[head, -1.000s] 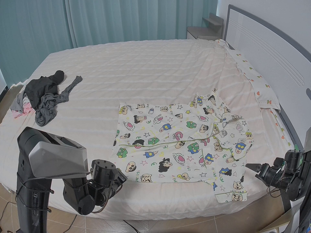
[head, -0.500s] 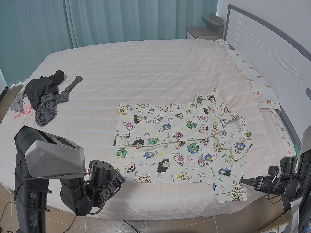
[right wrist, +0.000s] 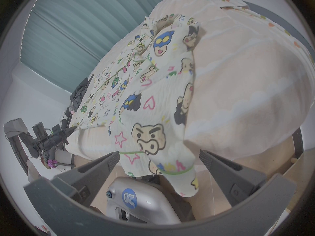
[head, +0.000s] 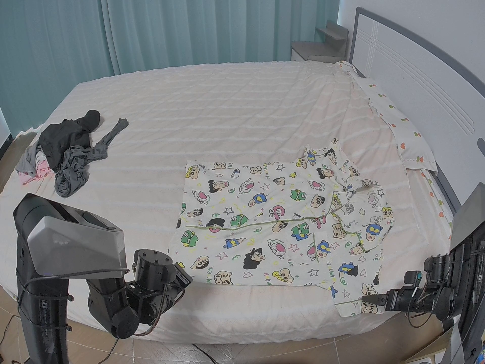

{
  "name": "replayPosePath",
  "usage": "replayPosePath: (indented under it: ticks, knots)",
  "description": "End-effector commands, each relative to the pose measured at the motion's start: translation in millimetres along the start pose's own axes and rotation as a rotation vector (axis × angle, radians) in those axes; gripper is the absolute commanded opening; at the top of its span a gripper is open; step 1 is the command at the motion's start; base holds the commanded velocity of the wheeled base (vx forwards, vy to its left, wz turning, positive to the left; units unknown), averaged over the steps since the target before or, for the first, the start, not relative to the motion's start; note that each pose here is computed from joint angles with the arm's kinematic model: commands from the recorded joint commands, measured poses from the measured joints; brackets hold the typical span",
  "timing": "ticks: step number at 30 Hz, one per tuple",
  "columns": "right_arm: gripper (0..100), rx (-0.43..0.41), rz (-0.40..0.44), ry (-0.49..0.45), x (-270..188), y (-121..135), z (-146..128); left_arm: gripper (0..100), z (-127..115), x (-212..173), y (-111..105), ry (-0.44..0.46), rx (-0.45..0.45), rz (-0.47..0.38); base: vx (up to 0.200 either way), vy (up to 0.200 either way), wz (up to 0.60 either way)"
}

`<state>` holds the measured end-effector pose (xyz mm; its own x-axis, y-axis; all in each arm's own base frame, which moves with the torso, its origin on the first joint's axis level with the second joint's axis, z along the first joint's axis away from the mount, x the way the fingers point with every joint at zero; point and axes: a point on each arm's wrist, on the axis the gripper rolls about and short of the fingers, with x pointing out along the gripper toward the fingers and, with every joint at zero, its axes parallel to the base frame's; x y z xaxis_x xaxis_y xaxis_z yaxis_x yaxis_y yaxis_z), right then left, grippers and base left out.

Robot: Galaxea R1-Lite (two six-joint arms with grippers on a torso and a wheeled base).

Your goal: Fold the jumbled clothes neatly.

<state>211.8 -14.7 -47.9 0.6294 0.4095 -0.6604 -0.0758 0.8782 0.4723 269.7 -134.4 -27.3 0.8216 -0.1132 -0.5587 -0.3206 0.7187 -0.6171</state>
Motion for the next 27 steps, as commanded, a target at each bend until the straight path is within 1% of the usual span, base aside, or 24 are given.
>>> replayPosePath:
  ticks: [1, 8, 14, 15, 21, 22, 27]
  knots:
    - [100, 0.009, 0.011, 0.078, 7, 2, -14, 0, 0, 0, -1, -0.001, -0.001, -0.004, 0.0, 0.0, 0.0]
    - [100, -0.033, 0.041, 0.077, 19, 6, -14, 0, 0, 0, -1, 0.0, 0.001, -0.002, 0.0, 0.0, 0.0]
    - [100, -0.036, 0.044, 0.077, 20, 7, -13, 0, 0, 0, -1, 0.0, 0.001, -0.002, 0.0, 0.0, 0.0]
    - [0, -0.033, 0.043, 0.079, 20, 7, -14, 0, 0, 0, -1, 0.0, 0.001, -0.002, 0.0, 0.0, 0.0]
    - [0, -0.019, 0.035, 0.082, 15, 6, -15, 0, -1, -2, 2, 0.004, 0.004, 0.007, 0.0, 0.0, 0.0]
    - [0, 0.001, 0.035, 0.085, 11, 4, -16, 0, -1, -3, 3, 0.007, 0.006, 0.012, 0.0, 0.0, 0.0]
    - [0, 0.044, 0.026, 0.069, 7, -2, -14, 0, -1, -5, 3, 0.006, 0.038, 0.011, 0.0, 0.0, 0.0]
